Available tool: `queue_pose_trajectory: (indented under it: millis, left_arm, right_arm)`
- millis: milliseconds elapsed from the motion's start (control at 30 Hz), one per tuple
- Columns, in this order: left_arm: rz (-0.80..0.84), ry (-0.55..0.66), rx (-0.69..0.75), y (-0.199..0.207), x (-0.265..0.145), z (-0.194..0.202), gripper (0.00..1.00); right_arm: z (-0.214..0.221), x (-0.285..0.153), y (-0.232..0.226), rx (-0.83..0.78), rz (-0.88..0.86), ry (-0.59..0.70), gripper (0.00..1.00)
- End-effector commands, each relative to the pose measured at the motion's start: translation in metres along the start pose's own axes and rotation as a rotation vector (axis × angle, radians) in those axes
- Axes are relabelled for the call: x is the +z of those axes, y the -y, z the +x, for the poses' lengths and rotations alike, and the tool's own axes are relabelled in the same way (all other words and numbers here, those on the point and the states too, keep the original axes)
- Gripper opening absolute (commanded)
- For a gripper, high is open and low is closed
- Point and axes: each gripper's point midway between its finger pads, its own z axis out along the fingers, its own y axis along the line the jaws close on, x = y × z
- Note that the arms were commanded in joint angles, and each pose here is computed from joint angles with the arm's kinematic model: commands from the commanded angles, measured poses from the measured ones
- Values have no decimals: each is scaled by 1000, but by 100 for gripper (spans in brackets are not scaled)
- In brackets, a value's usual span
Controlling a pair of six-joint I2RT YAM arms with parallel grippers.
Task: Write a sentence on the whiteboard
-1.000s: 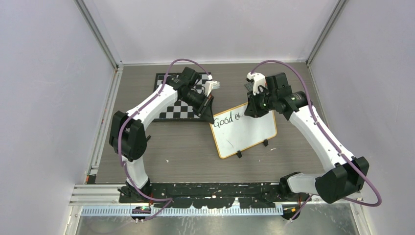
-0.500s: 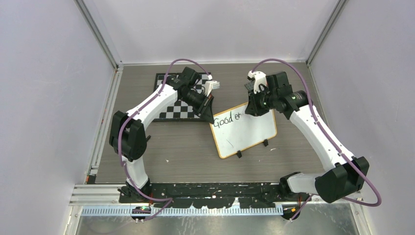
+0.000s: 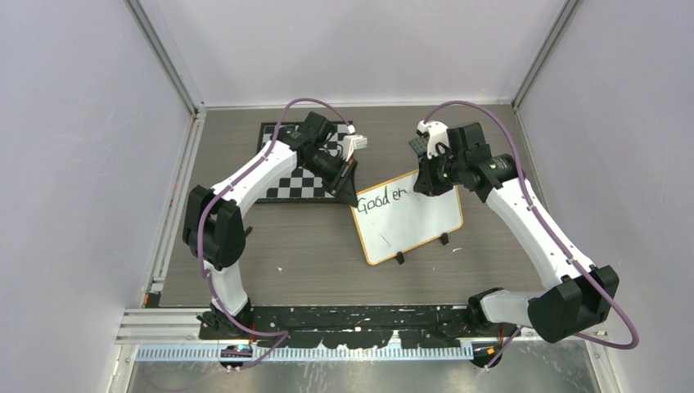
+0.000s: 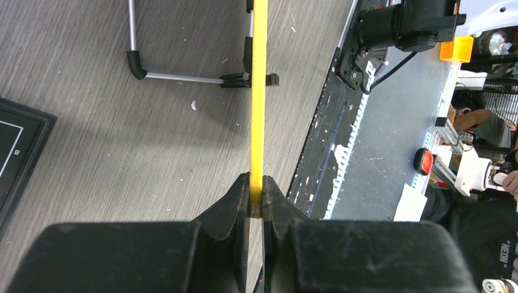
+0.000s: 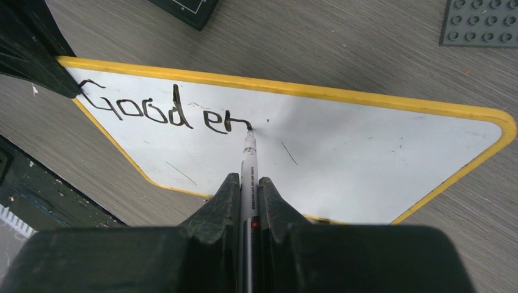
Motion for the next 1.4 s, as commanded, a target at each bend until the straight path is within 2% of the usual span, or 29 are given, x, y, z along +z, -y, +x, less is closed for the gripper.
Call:
queue_pose_trajectory:
  millis: [0, 600, 1100, 1367]
  left_arm:
    - [30, 12, 24, 11, -1, -6, 1]
    - [34, 14, 26, 12, -1, -6, 1]
    - [31, 14, 27, 12, -2, -6, 1]
    - [32, 14, 25, 12, -1, -6, 1]
  right_arm:
    - [-3, -2, 7, -28, 28, 28, 0]
    - [-24, -20, -2, -40, 4, 77, 0]
    - [-14, -3, 16, -51, 72, 32, 0]
    - [-25, -11, 24, -53, 113, 64, 0]
